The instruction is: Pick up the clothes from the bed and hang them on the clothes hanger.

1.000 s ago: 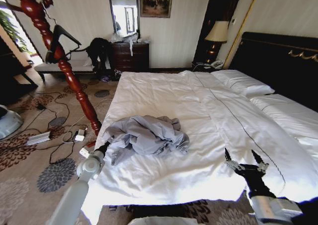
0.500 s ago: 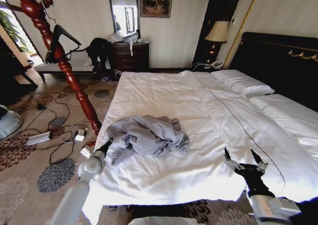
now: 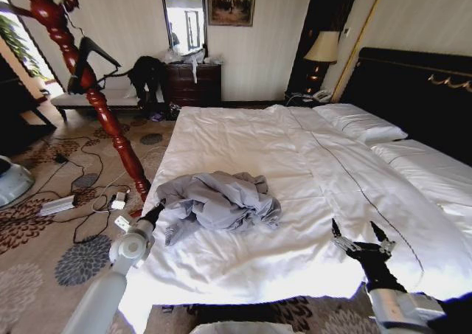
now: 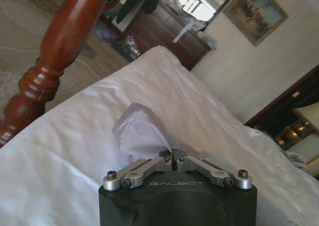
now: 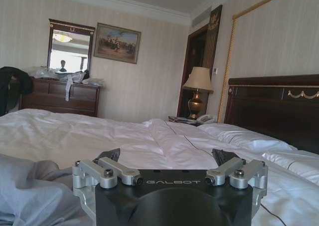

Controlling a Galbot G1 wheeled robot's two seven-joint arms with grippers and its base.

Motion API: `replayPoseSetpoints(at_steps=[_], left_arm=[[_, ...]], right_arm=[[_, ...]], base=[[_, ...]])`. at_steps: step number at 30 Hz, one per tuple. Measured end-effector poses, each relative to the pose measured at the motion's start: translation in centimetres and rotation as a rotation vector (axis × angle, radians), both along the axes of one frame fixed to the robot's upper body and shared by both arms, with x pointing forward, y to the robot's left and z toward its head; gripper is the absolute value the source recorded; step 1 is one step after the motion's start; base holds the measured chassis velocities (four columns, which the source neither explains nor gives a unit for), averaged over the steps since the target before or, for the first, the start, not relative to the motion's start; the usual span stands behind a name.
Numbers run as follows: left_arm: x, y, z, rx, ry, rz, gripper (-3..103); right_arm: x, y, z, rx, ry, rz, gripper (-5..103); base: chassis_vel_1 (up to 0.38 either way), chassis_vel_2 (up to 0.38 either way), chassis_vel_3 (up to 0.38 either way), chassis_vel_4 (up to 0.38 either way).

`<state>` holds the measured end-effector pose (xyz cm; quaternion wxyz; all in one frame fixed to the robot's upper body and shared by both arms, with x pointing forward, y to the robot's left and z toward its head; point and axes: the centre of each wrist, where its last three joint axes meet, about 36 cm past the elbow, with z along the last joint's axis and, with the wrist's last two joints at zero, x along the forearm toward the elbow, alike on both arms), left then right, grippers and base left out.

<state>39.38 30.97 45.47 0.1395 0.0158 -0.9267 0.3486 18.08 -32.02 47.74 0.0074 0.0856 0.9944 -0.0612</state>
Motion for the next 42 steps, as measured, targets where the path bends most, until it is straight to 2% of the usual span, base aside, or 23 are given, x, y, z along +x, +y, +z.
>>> replayPoseSetpoints(at_steps=[3,6,7,10,11,13,15,16,19,21,25,26,27,31,32,36,39,42], left_arm=[[-1.0,0.2,2.5,0.005,-0.053,-0.038,0],[-2.3,0.9,6.6,0.052,-0.14,-0.096,0],[-2.3,0.9,6.6,0.052,-0.14,-0.096,0],[-3.2,1.3,10.9,0.101,-0.216,-0.124,0],[-3.2,1.3,10.9,0.101,-0.216,-0.124,0],[-4.0,1.2,14.2,0.126,-0.275,-0.147,0],[-4.5,1.1,16.1,0.147,-0.311,-0.165,0],[-4.5,1.1,16.1,0.147,-0.311,-0.165,0],[-5.5,1.1,19.9,0.192,-0.379,-0.206,0],[-5.6,1.1,21.0,0.204,-0.404,-0.214,0],[-5.5,1.3,25.3,0.254,-0.491,-0.24,0],[-5.4,1.4,26.7,0.272,-0.509,-0.243,0],[-5.4,1.4,26.7,0.272,-0.509,-0.243,0],[-4.5,2.5,31.6,0.327,-0.561,-0.228,0],[-4.5,2.5,31.6,0.327,-0.561,-0.228,0],[-4.3,4.5,36.9,0.327,-0.619,-0.186,0],[-4.5,5.2,38.5,0.33,-0.633,-0.171,0],[-5.6,6.2,41.7,0.344,-0.663,-0.187,0]], right_arm=[[0.1,0.1,0.1,0.005,-0.006,0.002,100],[0.4,0.2,0.1,0.015,-0.017,0.008,100],[0.4,0.2,0.1,0.015,-0.017,0.008,100],[0.5,0.5,0.2,0.024,-0.023,0.013,100],[0.5,0.5,0.2,0.024,-0.023,0.013,100],[0.5,0.7,0.3,0.029,-0.024,0.017,100],[0.5,0.8,0.3,0.031,-0.024,0.019,100],[0.5,0.8,0.3,0.031,-0.024,0.019,100],[0.4,1.0,0.4,0.032,-0.025,0.023,100],[0.4,1.0,0.5,0.032,-0.026,0.025,100],[0.4,1.0,0.5,0.034,-0.027,0.028,100],[0.5,1.0,0.4,0.036,-0.025,0.028,100],[0.5,1.0,0.4,0.036,-0.025,0.028,100],[0.7,1.1,0.2,0.048,-0.025,0.028,100],[0.7,1.1,0.2,0.048,-0.025,0.028,100],[1.0,1.0,0.0,0.062,-0.022,0.027,100],[1.1,1.0,-0.1,0.071,-0.018,0.026,100],[1.4,1.0,-0.5,0.084,-0.012,0.026,100]], base=[[0.0,0.0,0.0,0.0],[0.0,0.0,0.0,0.0],[0.0,0.0,0.0,0.0],[0.0,0.0,0.0,0.0],[0.0,0.0,0.0,0.0],[0.0,0.0,0.0,0.0],[0.0,0.0,0.0,0.0],[0.0,0.0,0.0,0.0],[0.0,0.0,0.0,0.0],[0.0,0.0,0.0,0.0],[0.0,0.0,0.0,0.0],[0.0,0.0,0.0,0.0],[0.0,0.0,0.0,0.0],[0.0,0.0,0.0,0.0],[0.0,0.0,0.0,0.0],[0.0,0.0,0.0,0.0],[0.0,0.0,0.0,0.0],[0.0,0.0,0.0,0.0]])
